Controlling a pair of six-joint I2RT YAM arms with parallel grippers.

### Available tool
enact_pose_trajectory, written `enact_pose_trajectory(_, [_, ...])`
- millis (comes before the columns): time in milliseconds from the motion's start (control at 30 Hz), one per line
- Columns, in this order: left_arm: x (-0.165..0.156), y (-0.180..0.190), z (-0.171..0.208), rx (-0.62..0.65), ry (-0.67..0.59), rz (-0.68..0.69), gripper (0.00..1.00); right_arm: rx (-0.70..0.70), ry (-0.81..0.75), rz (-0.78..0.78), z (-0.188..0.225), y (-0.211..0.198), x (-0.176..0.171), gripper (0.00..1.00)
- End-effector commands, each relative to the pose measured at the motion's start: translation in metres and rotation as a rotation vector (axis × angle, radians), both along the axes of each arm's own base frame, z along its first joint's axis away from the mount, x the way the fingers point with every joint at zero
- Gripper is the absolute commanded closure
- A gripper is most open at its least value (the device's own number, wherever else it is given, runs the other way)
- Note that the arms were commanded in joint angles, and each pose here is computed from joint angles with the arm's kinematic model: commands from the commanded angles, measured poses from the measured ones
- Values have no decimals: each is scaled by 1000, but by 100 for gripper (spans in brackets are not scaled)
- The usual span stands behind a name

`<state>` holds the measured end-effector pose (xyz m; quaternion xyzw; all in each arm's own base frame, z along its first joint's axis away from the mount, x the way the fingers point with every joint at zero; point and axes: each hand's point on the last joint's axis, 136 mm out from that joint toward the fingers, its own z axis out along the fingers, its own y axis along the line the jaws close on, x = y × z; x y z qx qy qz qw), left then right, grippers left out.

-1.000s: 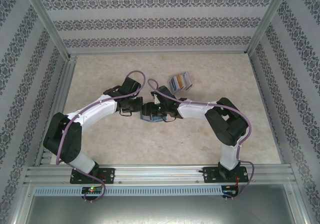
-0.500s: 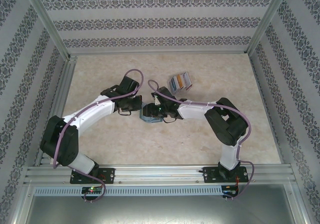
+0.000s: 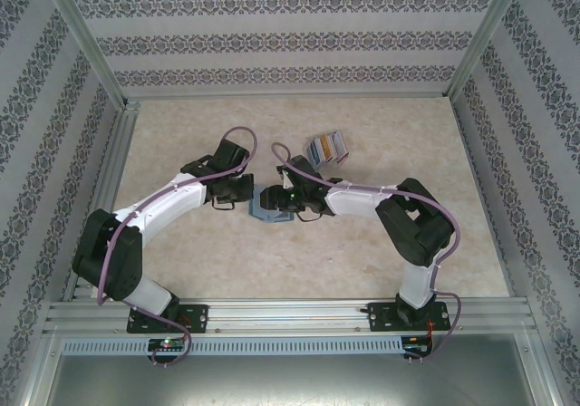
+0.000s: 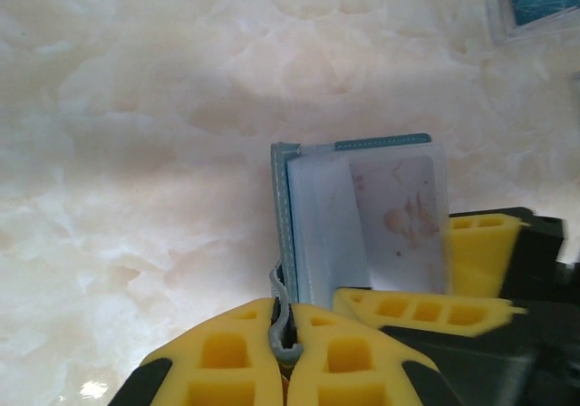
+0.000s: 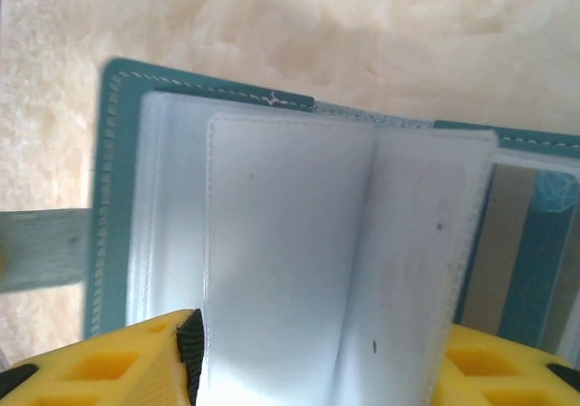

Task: Put the credit cards into the card holder
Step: Flip over the card slot on the card holder.

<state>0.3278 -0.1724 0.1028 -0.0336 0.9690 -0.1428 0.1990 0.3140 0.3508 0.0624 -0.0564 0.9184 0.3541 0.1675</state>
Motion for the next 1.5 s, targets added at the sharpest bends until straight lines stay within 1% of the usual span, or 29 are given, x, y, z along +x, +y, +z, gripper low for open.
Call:
enact_pose_trajectory(0, [-1,11,-5,10,6,42,100,28,-25,14,20,0,3,44])
enact_pose_trajectory(233, [0,11,-5,2,5,41,100,34,1,2,13,0,3,46])
enact_pose_trajectory(533, [-1,13,-11,9,20,47,100,69,-32,-7,34,-4,4,46])
enact_pose_trajectory(700, [-1,12,-11,3,19,49,100,54,-7,-11,23,-7,9,49])
enact_pose_trajectory(733, [-1,12,-11,3,19,48,100,48,-1,-12,20,-7,9,50])
enact_pose_trajectory(833, [-1,14,-9,9,15,50,100,44,12,-19,13,-9,10,58])
enact_pose_trajectory(967, [-1,14,-9,11,15,49,100,52,11,-26,14,-11,11,70])
enact_pose_trajectory(1000, [-1,14,-10,13,18,48,100,52,10,-26,14,-11,11,71])
enact_pose_trajectory(1067, [-1,13,-10,10,19,48,100,61,10,-27,16,-12,11,76])
enact_pose_trajectory(1333, [1,11,-11,2,23,48,100,122,29,-15,17,-6,13,76])
enact_pose_trajectory(1467, [1,12,-12,6,26,48,100,142,46,-25,12,-5,15,80])
